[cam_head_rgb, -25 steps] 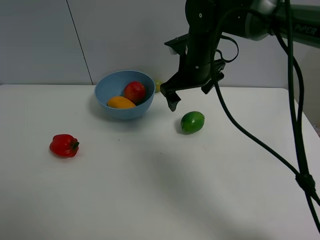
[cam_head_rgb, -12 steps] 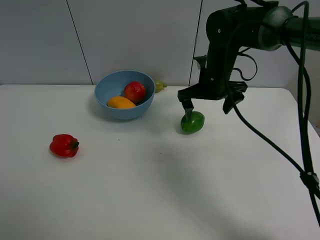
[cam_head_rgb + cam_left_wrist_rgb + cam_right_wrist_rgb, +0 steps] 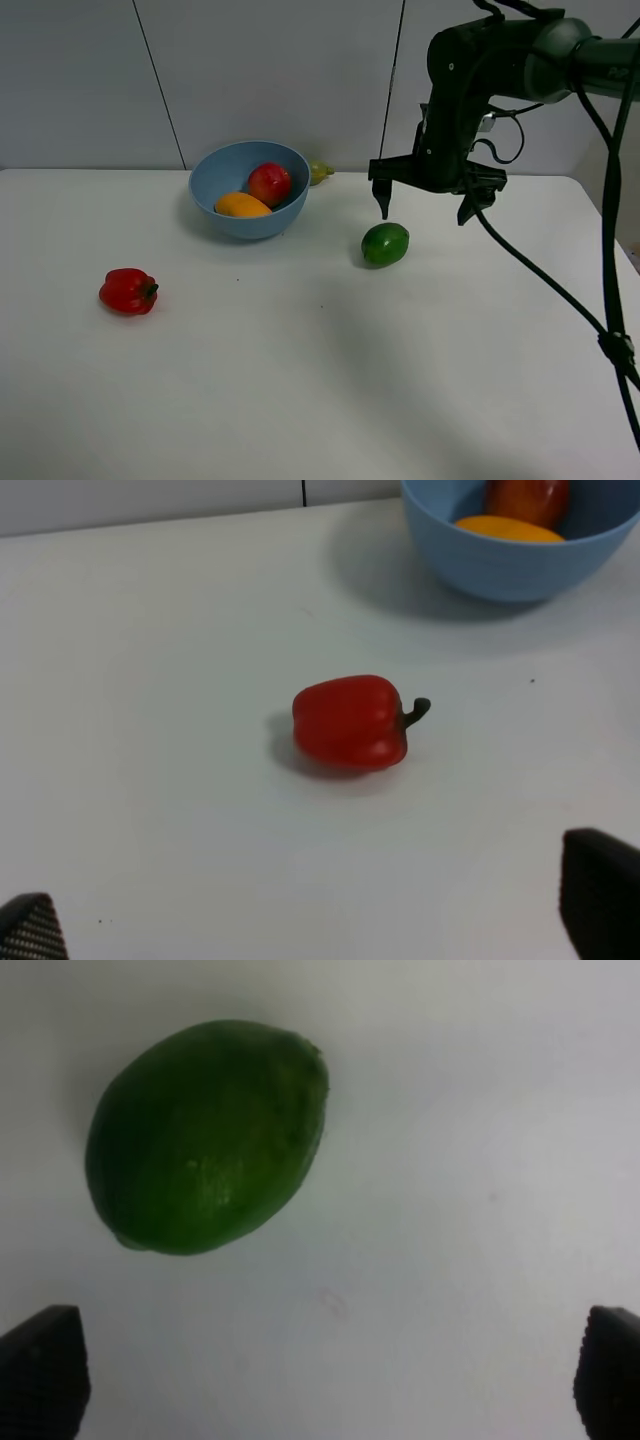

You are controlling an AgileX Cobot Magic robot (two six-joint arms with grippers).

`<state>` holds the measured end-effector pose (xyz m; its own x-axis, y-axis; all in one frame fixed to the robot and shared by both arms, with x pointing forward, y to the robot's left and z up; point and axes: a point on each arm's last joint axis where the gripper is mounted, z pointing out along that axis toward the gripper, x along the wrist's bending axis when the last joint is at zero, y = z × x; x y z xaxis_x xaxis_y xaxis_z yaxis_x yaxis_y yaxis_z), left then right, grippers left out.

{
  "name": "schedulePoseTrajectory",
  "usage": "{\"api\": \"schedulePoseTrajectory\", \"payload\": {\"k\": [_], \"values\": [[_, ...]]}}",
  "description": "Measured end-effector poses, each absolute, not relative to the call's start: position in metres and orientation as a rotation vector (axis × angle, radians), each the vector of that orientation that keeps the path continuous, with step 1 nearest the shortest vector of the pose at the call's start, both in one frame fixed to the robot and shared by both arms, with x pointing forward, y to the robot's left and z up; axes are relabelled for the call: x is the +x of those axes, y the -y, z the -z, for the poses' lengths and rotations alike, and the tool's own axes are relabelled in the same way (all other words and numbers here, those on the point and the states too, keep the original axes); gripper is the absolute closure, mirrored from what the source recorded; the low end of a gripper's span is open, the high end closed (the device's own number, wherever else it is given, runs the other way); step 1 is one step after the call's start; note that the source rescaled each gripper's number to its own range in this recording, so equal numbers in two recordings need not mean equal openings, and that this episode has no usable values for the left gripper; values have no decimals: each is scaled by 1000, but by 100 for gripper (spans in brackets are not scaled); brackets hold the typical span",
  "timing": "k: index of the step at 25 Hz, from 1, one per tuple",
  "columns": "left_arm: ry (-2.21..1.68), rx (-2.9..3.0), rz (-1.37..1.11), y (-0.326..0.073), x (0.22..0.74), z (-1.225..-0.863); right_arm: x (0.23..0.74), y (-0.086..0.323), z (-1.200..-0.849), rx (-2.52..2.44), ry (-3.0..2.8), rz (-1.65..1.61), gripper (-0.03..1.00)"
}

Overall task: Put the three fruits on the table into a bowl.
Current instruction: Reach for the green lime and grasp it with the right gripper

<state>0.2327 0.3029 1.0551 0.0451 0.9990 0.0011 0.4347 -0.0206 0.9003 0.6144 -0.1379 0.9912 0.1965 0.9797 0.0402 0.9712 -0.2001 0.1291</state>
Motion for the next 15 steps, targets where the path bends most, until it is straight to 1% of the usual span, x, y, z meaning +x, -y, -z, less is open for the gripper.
{"api": "schedulePoseTrajectory", "payload": {"k": [6, 11, 15], "values": [[-1491, 1561, -937, -303, 233, -1055, 620, 129, -962, 2511, -1885, -161, 6], [-1491, 1561, -937, -303, 233, -1055, 626, 125, -961, 2585, -1770, -272, 6], [-1491, 1561, -937, -303, 233, -1055, 627, 122, -954, 2662, -1711, -281, 6]]}}
